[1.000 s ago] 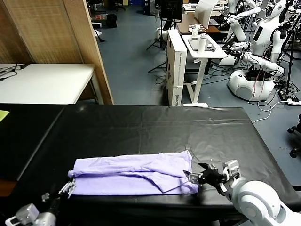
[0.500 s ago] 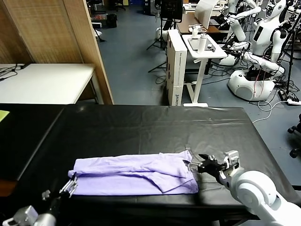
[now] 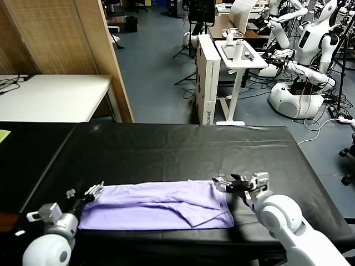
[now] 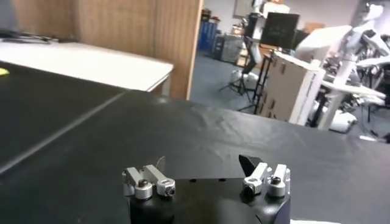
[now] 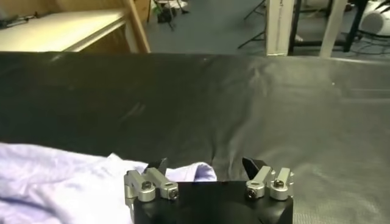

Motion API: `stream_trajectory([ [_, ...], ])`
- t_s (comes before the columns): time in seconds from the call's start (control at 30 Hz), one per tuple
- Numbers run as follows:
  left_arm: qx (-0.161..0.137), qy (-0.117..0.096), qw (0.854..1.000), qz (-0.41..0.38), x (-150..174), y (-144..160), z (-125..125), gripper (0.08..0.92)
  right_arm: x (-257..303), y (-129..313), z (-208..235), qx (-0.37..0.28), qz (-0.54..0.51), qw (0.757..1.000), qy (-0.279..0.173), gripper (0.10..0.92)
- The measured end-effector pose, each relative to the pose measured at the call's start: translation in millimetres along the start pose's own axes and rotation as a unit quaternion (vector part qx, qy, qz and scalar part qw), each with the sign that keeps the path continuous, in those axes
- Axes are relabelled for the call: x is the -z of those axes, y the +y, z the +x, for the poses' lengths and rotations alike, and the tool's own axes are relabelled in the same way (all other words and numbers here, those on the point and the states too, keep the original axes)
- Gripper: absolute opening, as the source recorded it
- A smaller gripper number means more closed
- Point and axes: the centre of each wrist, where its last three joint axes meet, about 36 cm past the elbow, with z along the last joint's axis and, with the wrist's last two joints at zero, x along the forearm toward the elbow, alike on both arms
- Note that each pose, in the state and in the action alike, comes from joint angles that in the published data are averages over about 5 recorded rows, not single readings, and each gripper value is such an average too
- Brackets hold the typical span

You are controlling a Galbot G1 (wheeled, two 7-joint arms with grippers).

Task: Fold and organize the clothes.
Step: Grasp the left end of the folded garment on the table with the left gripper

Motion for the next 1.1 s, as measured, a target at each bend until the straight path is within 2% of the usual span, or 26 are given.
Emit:
stream_trajectory([
  [0.2, 0.007, 0.024, 1.000, -0.004, -9.4, 8.3, -9.2, 0.905, 0.4, 5.2, -8.2, 0.005, -0.005, 1.000, -0.001, 0.907],
  [0.27, 0.010, 0.028, 1.000, -0.005, -11.1, 10.6, -11.0, 0.879, 0.1, 6.0, -8.9, 0.006, -0.005, 1.000, 0.000, 0.907],
  [0.37, 0.011, 0.033, 0.999, -0.003, -13.0, 13.1, -12.1, 0.798, -1.5, 6.3, -9.2, 0.006, -0.005, 1.000, 0.002, 0.894],
  [0.43, 0.011, 0.036, 0.999, -0.001, -14.1, 13.9, -12.2, 0.711, -3.6, 6.3, -9.2, 0.005, -0.005, 1.000, 0.004, 0.862],
  [0.6, 0.011, 0.042, 0.999, 0.001, -16.5, 13.8, -11.1, 0.426, -9.3, 6.5, -8.0, 0.003, -0.005, 1.000, 0.011, 0.717],
  [0.63, 0.011, 0.043, 0.999, 0.001, -16.9, 13.6, -10.7, 0.355, -10.1, 6.7, -7.6, 0.003, -0.005, 1.000, 0.012, 0.680],
  [0.73, 0.009, 0.044, 0.999, 0.001, -17.4, 12.7, -9.8, 0.218, -12.5, 7.0, -6.8, 0.003, -0.006, 1.000, 0.011, 0.536],
  [0.83, 0.008, 0.043, 0.999, 0.003, -17.8, 11.1, -10.3, 0.164, -14.7, 6.7, -7.2, -0.001, -0.006, 1.000, 0.006, 0.346],
  [0.93, 0.007, 0.042, 0.999, 0.004, -18.8, 8.8, -13.0, 0.158, -15.4, 4.6, -9.1, -0.012, -0.005, 1.000, -0.008, 0.192],
  [1.03, 0.007, 0.042, 0.999, 0.006, -20.1, 5.8, -17.8, 0.158, -14.4, 1.6, -11.4, -0.022, -0.005, 1.000, -0.021, 0.142],
  [1.1, 0.007, 0.040, 0.999, 0.008, -19.9, 3.7, -22.1, 0.158, -12.9, -0.9, -13.1, -0.026, -0.007, 0.999, -0.028, 0.142],
])
